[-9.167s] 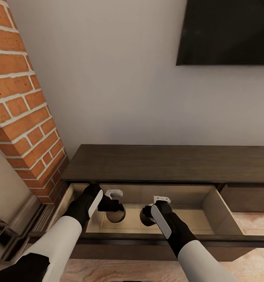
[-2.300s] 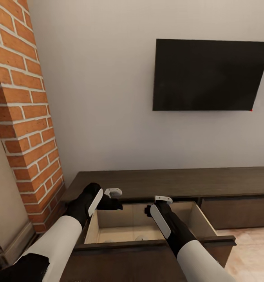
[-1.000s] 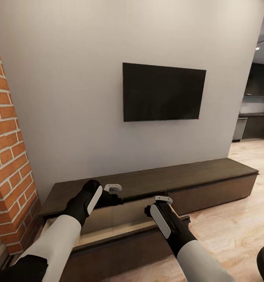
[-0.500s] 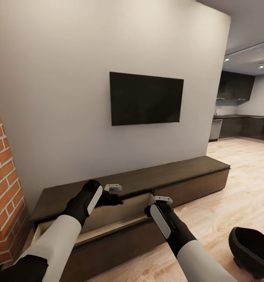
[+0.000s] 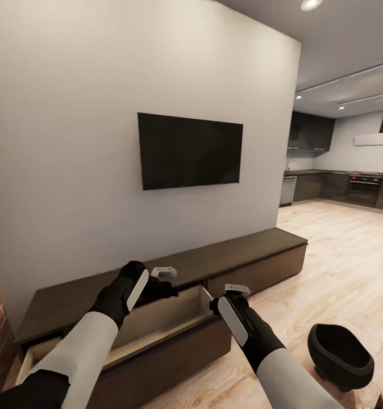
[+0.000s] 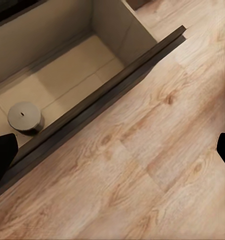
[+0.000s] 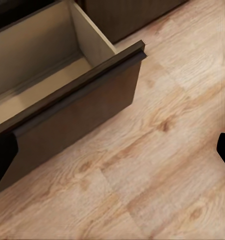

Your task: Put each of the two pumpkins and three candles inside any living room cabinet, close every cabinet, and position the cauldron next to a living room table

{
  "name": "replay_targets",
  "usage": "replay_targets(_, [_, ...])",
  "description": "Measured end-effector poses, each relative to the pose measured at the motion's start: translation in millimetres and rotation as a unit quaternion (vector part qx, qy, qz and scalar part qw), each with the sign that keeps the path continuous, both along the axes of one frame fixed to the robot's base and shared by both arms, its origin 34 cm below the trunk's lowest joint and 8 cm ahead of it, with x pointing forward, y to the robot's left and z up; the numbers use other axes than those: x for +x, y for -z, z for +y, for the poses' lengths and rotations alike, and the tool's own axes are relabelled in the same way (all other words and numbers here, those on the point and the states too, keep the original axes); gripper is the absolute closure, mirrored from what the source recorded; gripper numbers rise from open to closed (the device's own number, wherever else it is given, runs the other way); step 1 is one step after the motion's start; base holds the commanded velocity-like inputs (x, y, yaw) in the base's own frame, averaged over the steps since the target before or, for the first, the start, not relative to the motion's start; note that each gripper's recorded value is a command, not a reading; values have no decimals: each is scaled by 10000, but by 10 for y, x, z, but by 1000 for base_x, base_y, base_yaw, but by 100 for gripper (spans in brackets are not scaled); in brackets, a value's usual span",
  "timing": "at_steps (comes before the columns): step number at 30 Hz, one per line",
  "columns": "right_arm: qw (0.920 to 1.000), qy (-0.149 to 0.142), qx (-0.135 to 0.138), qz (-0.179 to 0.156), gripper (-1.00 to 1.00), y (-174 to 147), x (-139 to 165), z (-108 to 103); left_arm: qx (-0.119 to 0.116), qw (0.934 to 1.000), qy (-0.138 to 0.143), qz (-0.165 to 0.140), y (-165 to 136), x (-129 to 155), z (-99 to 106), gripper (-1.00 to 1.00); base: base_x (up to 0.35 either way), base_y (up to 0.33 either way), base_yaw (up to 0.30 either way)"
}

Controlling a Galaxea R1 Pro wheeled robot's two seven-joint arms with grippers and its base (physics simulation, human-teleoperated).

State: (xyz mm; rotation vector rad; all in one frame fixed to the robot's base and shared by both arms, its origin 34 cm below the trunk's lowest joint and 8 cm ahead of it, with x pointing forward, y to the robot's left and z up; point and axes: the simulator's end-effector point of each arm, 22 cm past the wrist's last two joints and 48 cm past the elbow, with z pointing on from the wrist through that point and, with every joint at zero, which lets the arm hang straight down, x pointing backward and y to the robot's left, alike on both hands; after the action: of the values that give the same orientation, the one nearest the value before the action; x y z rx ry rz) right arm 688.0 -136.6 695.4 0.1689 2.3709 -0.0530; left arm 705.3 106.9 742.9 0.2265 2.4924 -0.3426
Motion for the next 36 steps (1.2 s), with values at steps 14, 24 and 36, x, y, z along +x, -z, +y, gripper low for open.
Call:
replay_targets(14, [10000,4,-3,-79,-100,-213,18,-8,-30,10000,6,-70,-218,6,-11,-100,0,0,-221])
replay_targets(24, [9999,0,-1,-131,-100,-272,14,-9,-36,9999,12,-131,-287,-3,-18,-100,0,0,-222])
replay_targets(36, [9998,6,2,-198,-100,-349,10,-18,-40,9998,18,-201,-368,-17,-25,-100,0,-62,-225])
